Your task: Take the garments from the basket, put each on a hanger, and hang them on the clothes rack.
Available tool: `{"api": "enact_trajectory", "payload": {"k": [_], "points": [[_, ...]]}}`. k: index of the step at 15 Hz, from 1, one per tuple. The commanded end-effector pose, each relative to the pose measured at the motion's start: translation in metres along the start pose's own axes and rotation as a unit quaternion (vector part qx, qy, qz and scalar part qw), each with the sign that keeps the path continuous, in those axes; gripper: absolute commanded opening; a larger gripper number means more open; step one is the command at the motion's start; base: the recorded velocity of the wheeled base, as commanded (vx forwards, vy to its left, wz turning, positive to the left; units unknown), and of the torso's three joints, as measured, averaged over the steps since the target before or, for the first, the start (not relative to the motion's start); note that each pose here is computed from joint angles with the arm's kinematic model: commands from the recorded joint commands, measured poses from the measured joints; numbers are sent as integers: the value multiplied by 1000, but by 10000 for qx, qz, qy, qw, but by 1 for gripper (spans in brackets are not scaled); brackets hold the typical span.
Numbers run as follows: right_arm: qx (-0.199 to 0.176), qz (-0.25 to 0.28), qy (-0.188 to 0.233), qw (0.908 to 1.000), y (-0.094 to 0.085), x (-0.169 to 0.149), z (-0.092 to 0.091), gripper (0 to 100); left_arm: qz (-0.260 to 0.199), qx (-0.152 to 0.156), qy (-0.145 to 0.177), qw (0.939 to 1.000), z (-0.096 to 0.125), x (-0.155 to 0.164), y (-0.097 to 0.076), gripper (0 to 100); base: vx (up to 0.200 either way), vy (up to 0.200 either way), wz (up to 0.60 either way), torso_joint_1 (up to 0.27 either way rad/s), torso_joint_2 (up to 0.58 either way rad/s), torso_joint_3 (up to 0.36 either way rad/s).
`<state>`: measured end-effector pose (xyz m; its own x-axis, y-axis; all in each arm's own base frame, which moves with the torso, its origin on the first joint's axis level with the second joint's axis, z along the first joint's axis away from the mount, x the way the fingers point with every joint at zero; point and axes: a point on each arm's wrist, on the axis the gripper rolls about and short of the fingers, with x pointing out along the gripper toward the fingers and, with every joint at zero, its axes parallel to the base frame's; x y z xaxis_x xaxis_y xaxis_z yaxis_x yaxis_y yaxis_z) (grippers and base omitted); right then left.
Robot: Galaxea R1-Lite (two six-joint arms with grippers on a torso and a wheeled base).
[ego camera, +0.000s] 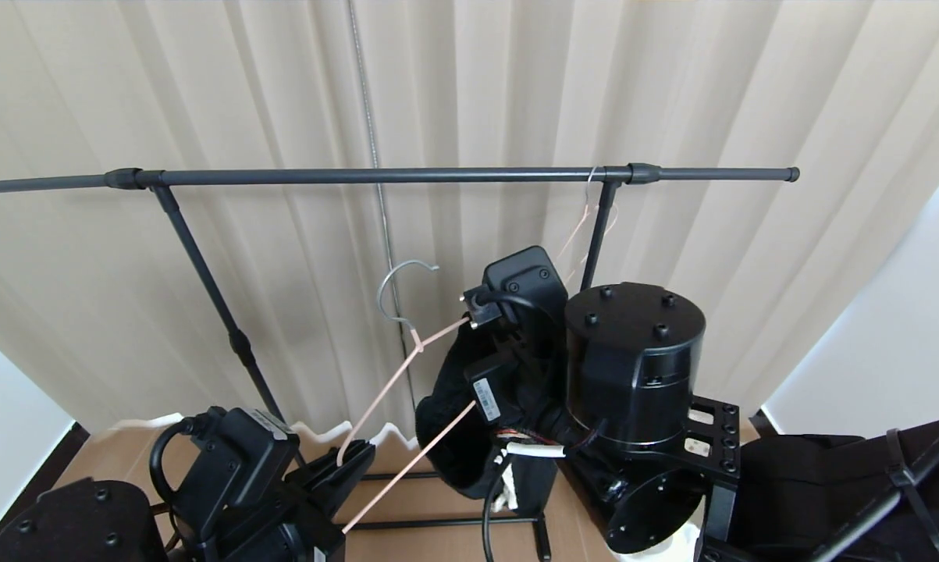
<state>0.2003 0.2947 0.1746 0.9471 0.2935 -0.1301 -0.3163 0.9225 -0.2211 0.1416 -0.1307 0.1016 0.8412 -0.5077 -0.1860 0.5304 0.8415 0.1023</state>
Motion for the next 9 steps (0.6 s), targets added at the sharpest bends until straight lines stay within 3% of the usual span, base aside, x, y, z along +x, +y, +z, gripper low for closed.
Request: {"api": "enact_trajectory", "payload": {"k": [1,6,9], "points": [[56,159,-24,9999,12,-4,0,0,4,3,7,10000,-1,1,0,0,0,0,0,0,0,0],[508,407,-288,9975,20,-22,17,0,67,10,-5,10000,-3,3,-1,0,0,0,0,0,0,0],[550,443,-327,9970,20,-26,19,0,61,12,-35,10000,-3,3,-1,0,0,0,0,0,0,0]]}}
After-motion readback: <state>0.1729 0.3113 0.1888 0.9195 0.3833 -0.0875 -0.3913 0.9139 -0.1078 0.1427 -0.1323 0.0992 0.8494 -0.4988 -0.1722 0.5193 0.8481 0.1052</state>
